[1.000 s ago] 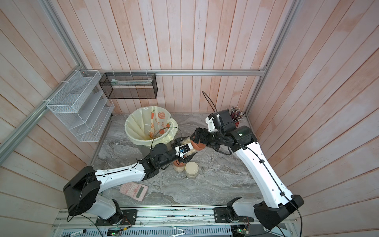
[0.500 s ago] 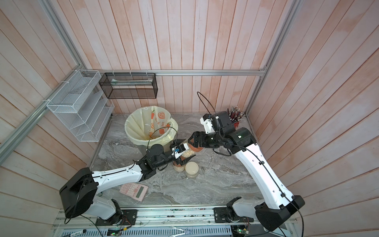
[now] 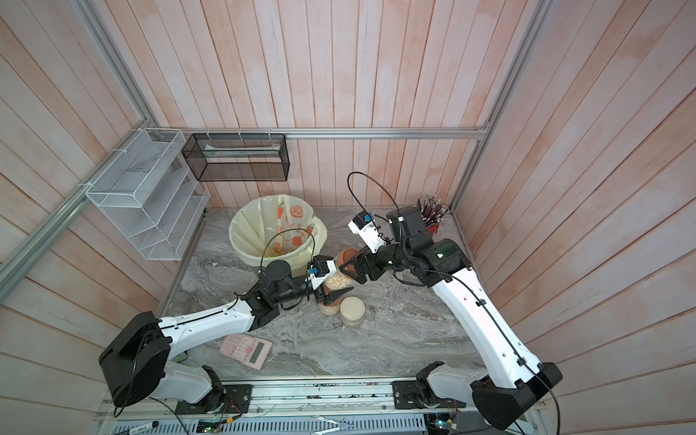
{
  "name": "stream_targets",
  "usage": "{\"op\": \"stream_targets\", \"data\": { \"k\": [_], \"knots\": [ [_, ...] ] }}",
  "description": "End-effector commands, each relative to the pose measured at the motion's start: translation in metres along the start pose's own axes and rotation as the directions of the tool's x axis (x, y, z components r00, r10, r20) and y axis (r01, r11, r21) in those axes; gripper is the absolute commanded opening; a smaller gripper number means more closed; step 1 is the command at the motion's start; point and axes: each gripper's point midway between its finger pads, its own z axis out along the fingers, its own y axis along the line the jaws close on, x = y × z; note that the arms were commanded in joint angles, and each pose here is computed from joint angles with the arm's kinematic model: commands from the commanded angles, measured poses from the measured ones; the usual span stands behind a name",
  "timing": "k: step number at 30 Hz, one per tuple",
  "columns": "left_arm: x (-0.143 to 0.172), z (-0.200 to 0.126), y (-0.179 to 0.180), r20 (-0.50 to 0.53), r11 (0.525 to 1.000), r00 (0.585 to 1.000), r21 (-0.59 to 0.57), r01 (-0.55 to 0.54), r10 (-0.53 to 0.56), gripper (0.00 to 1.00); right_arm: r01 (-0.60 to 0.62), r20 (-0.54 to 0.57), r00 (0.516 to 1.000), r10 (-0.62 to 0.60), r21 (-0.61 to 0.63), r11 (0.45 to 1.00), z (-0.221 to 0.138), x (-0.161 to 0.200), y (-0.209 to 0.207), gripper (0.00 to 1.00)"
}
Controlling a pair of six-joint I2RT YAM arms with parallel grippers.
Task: Empty expired oatmeal from jars
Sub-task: Unscrew the lid from the jar.
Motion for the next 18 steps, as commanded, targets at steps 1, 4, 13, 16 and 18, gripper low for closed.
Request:
{"op": "stream_targets", "data": {
  "k": [1, 4, 13, 16, 18],
  "knots": [
    [-0.039, -0.011, 0.005, 0.122, 0.999, 0.992, -0.002, -0.032, 0.032, 0.18, 0.233, -0.006, 0.972, -0.233, -0.024, 0.972, -0.005, 0.009, 0.01, 0.35],
    [-0.038, -0.013, 0.007, 0.123, 1.0, 0.992, -0.001, -0.028, 0.028, 0.17, 0.333, 0.039, 0.942, -0.334, 0.028, 0.943, -0.011, 0.004, 0.007, 0.4],
    [-0.04, -0.012, 0.004, 0.131, 1.0, 0.991, 0.017, -0.022, 0.02, 0.16, 0.404, 0.087, 0.911, -0.402, -0.009, 0.915, -0.013, -0.004, 0.012, 0.44],
    [-0.043, -0.013, 0.004, 0.139, 1.0, 0.99, 0.021, -0.022, 0.019, 0.16, 0.406, 0.085, 0.911, -0.403, -0.013, 0.914, -0.012, -0.003, 0.011, 0.51],
    [-0.044, -0.014, 0.003, 0.144, 0.999, 0.989, 0.028, -0.019, 0.015, 0.16, 0.402, 0.085, 0.913, -0.399, -0.02, 0.915, -0.011, -0.002, 0.011, 0.6]
  ]
}}
